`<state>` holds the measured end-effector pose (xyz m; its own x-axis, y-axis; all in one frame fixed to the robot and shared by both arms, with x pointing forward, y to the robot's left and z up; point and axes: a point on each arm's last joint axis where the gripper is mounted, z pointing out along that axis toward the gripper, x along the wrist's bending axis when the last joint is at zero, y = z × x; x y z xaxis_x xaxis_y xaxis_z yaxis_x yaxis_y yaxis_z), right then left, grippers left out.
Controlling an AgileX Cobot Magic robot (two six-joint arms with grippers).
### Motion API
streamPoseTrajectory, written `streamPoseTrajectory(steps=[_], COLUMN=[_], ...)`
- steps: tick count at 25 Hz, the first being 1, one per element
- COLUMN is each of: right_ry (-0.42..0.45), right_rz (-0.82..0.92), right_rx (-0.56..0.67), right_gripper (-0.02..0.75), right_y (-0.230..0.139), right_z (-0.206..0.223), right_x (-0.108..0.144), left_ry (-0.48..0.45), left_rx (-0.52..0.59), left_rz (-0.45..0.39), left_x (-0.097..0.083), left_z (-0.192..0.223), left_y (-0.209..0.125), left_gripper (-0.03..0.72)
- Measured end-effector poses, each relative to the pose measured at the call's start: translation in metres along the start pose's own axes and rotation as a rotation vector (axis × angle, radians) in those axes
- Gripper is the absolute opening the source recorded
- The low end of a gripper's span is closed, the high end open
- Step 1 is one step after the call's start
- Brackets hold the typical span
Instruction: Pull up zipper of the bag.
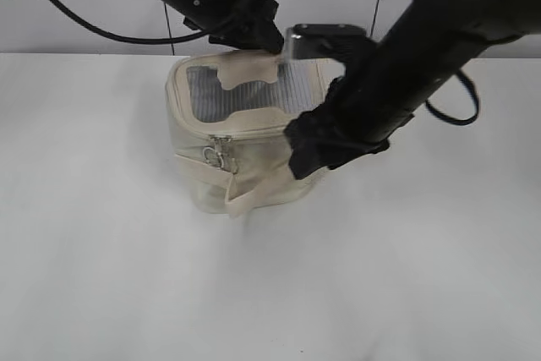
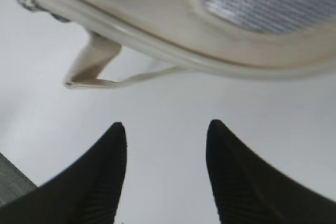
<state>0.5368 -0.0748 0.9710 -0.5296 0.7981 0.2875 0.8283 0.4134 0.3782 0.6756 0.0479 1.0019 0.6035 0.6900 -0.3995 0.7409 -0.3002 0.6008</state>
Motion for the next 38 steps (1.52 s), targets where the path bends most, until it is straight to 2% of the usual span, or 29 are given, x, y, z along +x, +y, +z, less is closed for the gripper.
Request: streamPoseTrajectory(steps=[4,7,11,14,18,21,24,28,31,33,36,38], right_ry=[-0.039,-0.049,-0.052,-0.075,-0.148,-0.206,-0.237,-0.244,-0.245,-0.245,-0.243,-0.244], right_rz=[0.034,0.04,0.03,0.021,-0.02,-0.067,-0.098,-0.121,-0.139,-0.16,-0.183,-0.189], right_rx=[-0.048,-0.059,-0.064,-0.075,-0.068,-0.097,-0.157,-0.261,-0.352,-0.471,-0.602,-0.641], right_gripper=[0.434,0.433,0.428,0.426,0.424,0.423,0.422,0.422,0.422,0.422,0.42,0.416], right_y=[-0.01,-0.029,-0.064,-0.094,-0.138,-0.169,-0.203,-0.245,-0.276,-0.3,-0.317,-0.321], right_z=[-0.043,-0.07,-0.107,-0.135,-0.172,-0.196,-0.213,-0.221,-0.22,-0.223,-0.229,-0.23], right_x=[-0.016,-0.016,-0.006,0.001,0.005,0.006,0.008,0.009,0.008,0.009,0.01,0.011], left_ry=[0.001,0.004,0.034,0.09,0.17,0.225,0.286,0.381,0.431,0.468,0.496,0.496], left_rx=[-0.014,-0.051,-0.063,-0.138,-0.231,-0.307,-0.357,-0.384,-0.408,-0.436,-0.414,-0.423], left_rz=[0.0,0.016,0.034,0.038,0.054,0.081,0.075,0.07,0.086,0.102,0.101,0.104], left_x=[0.002,-0.013,-0.038,-0.063,-0.093,-0.116,-0.131,-0.135,-0.134,-0.129,-0.121,-0.119], left_z=[-0.026,-0.059,-0.108,-0.162,-0.233,-0.287,-0.327,-0.355,-0.363,-0.362,-0.352,-0.349], left_y=[0.008,0.012,-0.009,-0.04,-0.104,-0.162,-0.225,-0.295,-0.336,-0.363,-0.378,-0.377], left_gripper=[0.297,0.282,0.271,0.263,0.26,0.254,0.247,0.246,0.246,0.245,0.243,0.243])
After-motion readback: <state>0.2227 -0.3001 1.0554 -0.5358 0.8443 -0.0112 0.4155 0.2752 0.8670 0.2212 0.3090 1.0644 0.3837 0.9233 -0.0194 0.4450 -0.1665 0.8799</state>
